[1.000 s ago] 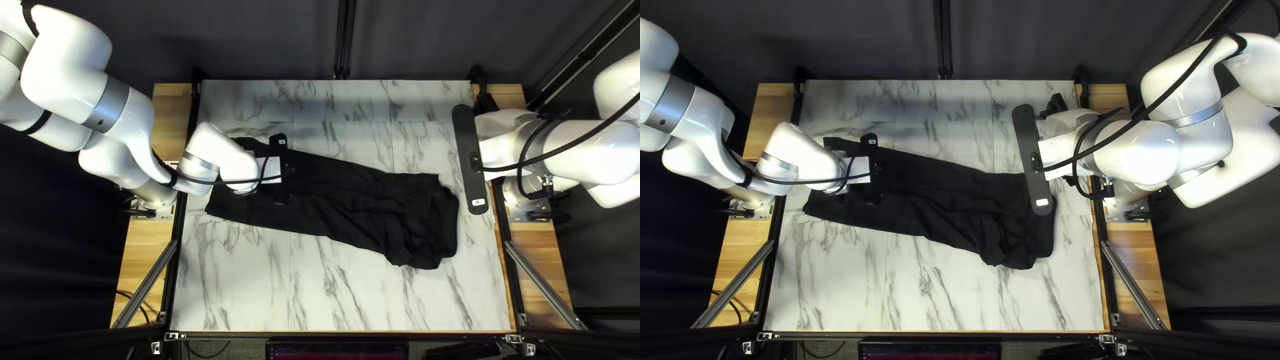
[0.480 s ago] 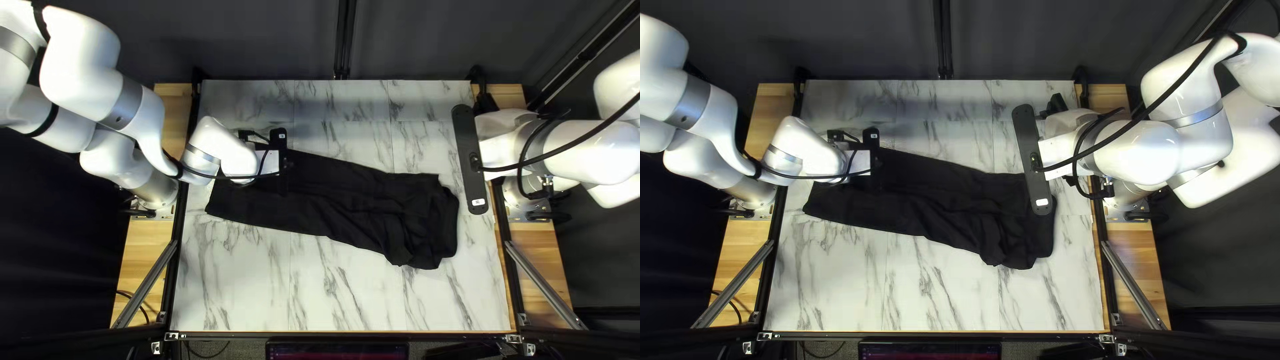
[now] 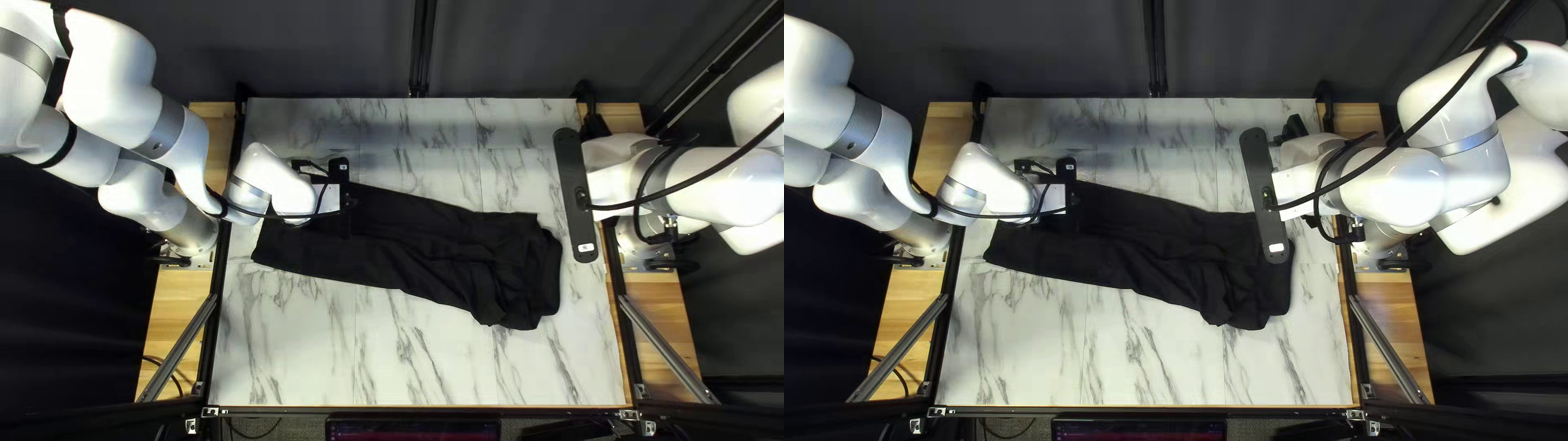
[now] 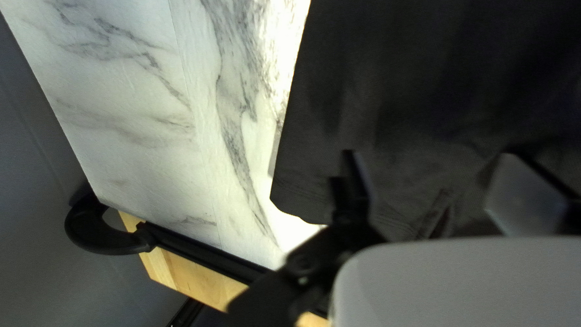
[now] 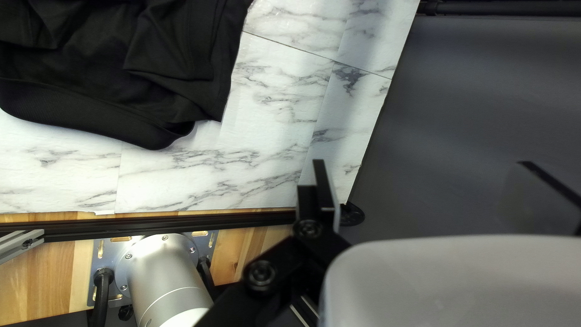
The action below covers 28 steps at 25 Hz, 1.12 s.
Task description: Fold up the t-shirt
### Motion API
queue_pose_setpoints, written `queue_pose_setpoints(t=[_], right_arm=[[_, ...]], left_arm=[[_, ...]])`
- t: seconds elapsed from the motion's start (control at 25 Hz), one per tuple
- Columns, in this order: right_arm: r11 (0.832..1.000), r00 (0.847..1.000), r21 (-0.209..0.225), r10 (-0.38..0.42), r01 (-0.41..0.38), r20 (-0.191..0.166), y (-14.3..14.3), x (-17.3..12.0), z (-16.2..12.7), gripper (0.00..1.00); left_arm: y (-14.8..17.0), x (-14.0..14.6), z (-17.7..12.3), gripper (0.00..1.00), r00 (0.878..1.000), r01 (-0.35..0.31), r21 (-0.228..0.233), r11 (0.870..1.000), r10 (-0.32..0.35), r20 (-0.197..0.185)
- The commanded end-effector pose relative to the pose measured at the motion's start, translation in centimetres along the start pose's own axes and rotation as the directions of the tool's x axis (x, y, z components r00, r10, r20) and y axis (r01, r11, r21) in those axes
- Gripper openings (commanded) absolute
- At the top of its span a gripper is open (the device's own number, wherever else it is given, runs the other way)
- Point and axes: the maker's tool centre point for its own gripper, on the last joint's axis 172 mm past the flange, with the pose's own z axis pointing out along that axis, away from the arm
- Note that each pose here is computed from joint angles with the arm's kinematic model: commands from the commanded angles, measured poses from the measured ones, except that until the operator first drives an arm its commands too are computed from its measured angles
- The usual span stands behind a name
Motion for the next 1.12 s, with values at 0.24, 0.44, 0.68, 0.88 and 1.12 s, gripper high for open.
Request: queue_pose_setpoints(t=[0.24,0.44,0.68,0.88,1.12], right_arm=[[1.0,1.0,0.0,0.0,0.0,0.0,0.0,0.0,0.0,1.0],[1.0,1.0,0.0,0.0,0.0,0.0,0.0,0.0,0.0,1.0],[1.0,1.0,0.0,0.0,0.0,0.0,0.0,0.0,0.0,1.0],[1.0,1.0,0.0,0.0,0.0,0.0,0.0,0.0,0.0,1.0],[1.0,1.0,0.0,0.0,0.0,0.0,0.0,0.0,0.0,1.0]], left_arm=[[0.5,0.0,-2.5,0.0,1.0,-0.008,0.01,1.0,0.008,-0.003],[1.5,0.0,-4.0,0.0,1.0,-0.02,0.022,1.0,0.02,0.002],[2.5,-0.4,-5.1,0.0,0.999,-0.04,0.032,0.999,0.039,0.019],[2.8,-1.6,-4.6,0.0,0.998,-0.035,0.044,0.998,0.033,0.046],[3.3,-2.2,-3.8,0.18,0.997,-0.029,0.045,0.999,0.026,0.074]])
